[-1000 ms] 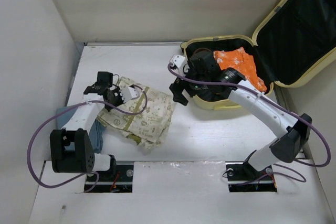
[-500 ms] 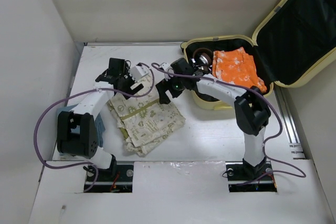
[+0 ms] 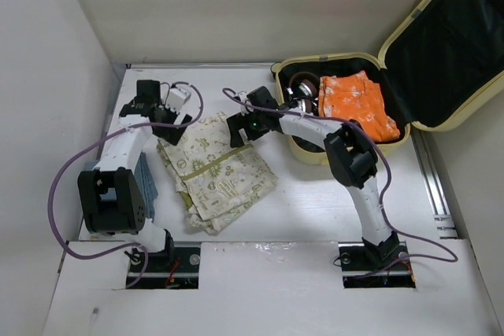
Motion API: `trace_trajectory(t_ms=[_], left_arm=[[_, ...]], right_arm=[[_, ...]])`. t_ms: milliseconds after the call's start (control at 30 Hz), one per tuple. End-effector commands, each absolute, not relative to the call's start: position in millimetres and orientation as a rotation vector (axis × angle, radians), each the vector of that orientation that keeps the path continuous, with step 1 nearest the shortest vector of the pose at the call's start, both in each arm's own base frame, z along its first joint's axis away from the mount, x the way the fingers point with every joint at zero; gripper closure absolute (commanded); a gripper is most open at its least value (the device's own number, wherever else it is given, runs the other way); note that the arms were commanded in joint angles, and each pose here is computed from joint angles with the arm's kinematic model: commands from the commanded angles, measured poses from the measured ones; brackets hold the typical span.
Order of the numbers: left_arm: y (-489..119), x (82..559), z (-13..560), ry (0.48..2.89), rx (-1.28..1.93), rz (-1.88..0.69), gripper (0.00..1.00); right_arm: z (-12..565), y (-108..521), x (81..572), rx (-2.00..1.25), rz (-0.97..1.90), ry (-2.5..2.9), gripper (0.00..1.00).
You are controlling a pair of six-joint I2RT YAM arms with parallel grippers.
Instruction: Pack the luggage
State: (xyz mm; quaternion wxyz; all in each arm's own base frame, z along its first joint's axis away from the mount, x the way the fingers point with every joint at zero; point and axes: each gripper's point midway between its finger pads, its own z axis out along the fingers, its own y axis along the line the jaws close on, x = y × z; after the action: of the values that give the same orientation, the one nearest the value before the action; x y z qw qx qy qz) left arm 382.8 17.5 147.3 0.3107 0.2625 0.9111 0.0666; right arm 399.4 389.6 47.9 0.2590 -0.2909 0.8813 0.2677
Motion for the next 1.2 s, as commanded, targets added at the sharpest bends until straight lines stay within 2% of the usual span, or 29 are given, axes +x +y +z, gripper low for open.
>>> trace_trajectory(t_ms=[0, 67, 167, 200, 267, 300, 333, 400, 433, 500, 533, 567, 600, 667, 733, 800, 833, 1000, 1100, 1167], left_arm=[[12, 323, 106, 2.61, 0.729, 0.087, 0.0], [11, 308, 87, 2.664, 0.723, 0.065, 0.0], [13, 312, 75, 2.675, 0.682, 0.061, 0.0], [13, 307, 62, 2.709, 0.667, 0.047, 0.0], [14, 315, 53, 2.706, 0.646, 0.064, 0.06], [15, 316, 48, 2.713, 0.647, 0.062, 0.19], [11, 316, 38, 2.735, 0.643, 0.027, 0.27], [3, 317, 31, 2.735, 0.653, -0.043, 0.39], [0, 319, 27, 2.74, 0.657, -0.068, 0.5], [-7, 320, 24, 2.732, 0.663, -0.124, 0.56], [-9, 320, 24, 2.73, 0.665, -0.137, 0.57], [-9, 320, 24, 2.729, 0.665, -0.137, 0.58], [-11, 316, 21, 2.737, 0.668, -0.16, 0.58], [-13, 313, 21, 2.733, 0.669, -0.175, 0.58], [-13, 314, 24, 2.723, 0.668, -0.171, 0.53], [-13, 317, 31, 2.707, 0.667, -0.164, 0.45], [-11, 323, 39, 2.684, 0.663, -0.139, 0.36], [1, 345, 74, 2.641, 0.549, -0.133, 0.15], [21, 358, 96, 2.627, 0.405, -0.129, 0.1], [35, 359, 96, 2.656, 0.338, -0.128, 0.1]], right_arm=[[39, 408, 393, -0.797, 0.767, 2.394, 0.0], [39, 417, 380, -0.837, 0.829, 2.388, 0.0], [38, 443, 347, -0.941, 0.963, 2.348, 0.0], [39, 449, 343, -0.959, 0.985, 2.323, 0.03], [35, 452, 334, -0.966, 0.995, 2.322, 0.04], [36, 455, 333, -0.958, 1.02, 2.313, 0.08], [33, 454, 330, -0.953, 1.034, 2.32, 0.11], [22, 453, 322, -0.954, 1.071, 2.349, 0.19], [26, 456, 322, -0.949, 1.094, 2.334, 0.28], [16, 455, 314, -0.949, 1.131, 2.354, 0.47], [20, 460, 316, -0.942, 1.157, 2.33, 0.72], [18, 459, 312, -0.939, 1.178, 2.333, 0.88], [22, 460, 311, -0.926, 1.199, 2.33, 1.0], [31, 462, 317, -0.909, 1.218, 2.295, 1.0], [47, 464, 318, -0.879, 1.237, 2.286, 1.0], [68, 464, 325, -0.861, 1.245, 2.247, 1.0], [94, 464, 335, -0.83, 1.244, 2.201, 1.0], [157, 440, 362, -0.727, 1.178, 2.152, 1.0], [173, 411, 380, -0.728, 1.088, 2.179, 1.0], [191, 388, 401, -0.728, 1.004, 2.161, 1.0]])
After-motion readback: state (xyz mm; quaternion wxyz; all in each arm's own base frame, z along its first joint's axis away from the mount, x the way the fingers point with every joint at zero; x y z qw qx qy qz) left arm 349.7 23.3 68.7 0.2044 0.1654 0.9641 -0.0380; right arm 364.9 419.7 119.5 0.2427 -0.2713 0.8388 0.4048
